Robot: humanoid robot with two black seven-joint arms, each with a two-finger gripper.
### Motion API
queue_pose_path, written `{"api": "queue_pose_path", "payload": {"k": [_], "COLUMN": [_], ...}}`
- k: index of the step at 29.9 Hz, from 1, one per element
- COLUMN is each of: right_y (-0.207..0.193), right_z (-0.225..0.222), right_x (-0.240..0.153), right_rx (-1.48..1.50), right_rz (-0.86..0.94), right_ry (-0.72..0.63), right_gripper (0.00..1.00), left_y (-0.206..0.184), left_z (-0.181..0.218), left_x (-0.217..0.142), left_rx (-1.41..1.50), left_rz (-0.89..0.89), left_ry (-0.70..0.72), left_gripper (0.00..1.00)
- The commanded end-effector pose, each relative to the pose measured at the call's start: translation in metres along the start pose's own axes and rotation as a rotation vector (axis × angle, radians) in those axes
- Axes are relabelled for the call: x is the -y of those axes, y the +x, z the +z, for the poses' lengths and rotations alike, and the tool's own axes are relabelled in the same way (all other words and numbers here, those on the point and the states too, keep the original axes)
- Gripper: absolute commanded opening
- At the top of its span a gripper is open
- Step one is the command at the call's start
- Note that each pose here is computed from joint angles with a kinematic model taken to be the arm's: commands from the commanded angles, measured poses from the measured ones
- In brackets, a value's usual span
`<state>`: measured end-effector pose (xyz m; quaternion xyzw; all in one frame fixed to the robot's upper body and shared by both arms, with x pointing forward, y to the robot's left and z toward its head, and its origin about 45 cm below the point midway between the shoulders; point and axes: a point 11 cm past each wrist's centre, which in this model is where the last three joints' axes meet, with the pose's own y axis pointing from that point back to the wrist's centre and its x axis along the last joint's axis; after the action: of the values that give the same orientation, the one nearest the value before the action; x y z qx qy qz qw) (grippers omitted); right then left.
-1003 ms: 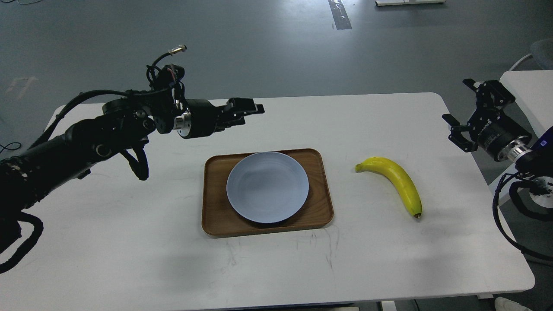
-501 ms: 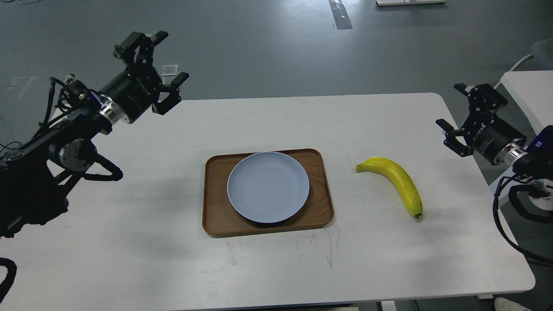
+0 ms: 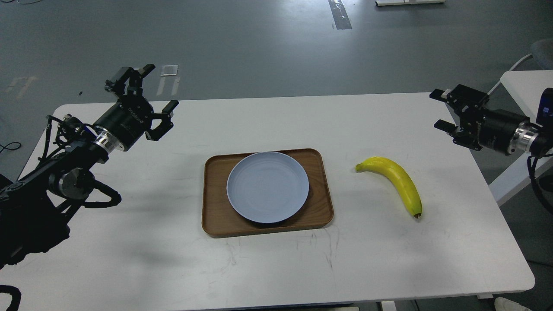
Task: Place banana on plate with both arms
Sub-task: 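Move the right gripper down to the yellow banana, then grasp the banana with the right gripper and lift it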
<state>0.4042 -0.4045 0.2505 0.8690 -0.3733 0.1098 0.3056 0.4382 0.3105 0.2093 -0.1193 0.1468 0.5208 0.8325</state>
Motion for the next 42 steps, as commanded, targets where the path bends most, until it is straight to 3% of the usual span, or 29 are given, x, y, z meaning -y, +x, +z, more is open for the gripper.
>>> {"api": "queue_pose_path", "payload": {"k": [1, 8, 13, 32, 37, 40, 42], "right_y": [0.001, -0.052, -0.061, -0.083, -0.085, -0.088, -0.090], "right_z": [-0.017, -0.003, 0.018, 0.043, 0.047, 0.049, 0.050], "right_x": [0.008, 0.054, 0.059, 0.070, 0.069, 0.070, 0.071], "right_rx": [-0.224, -0.579, -0.640, -0.682, -0.693, -0.699, -0.699], "right_rz": [-0.114, -0.479, -0.529, -0.578, -0.594, -0.608, -0.612], "right_ry": [-0.089, -0.314, -0.384, -0.425, -0.442, -0.446, -0.446], "right_gripper": [1.00, 1.00, 1.00, 0.98, 0.87, 0.69, 0.49], "left_y": [0.000, -0.001, -0.001, -0.004, -0.003, -0.003, -0.003], "left_z": [0.002, 0.000, 0.000, 0.001, 0.002, 0.002, 0.002], "left_x": [0.001, 0.001, 0.001, 0.003, 0.004, 0.003, 0.003], "left_rx": [0.003, 0.006, 0.008, 0.009, 0.010, 0.012, 0.012], "left_rz": [-0.002, -0.005, -0.006, -0.012, -0.012, -0.011, -0.011], "left_ry": [-0.002, 0.006, 0.007, 0.006, 0.005, 0.004, 0.004], "left_gripper": [1.00, 1.00, 1.00, 1.00, 1.00, 1.00, 1.00]}}
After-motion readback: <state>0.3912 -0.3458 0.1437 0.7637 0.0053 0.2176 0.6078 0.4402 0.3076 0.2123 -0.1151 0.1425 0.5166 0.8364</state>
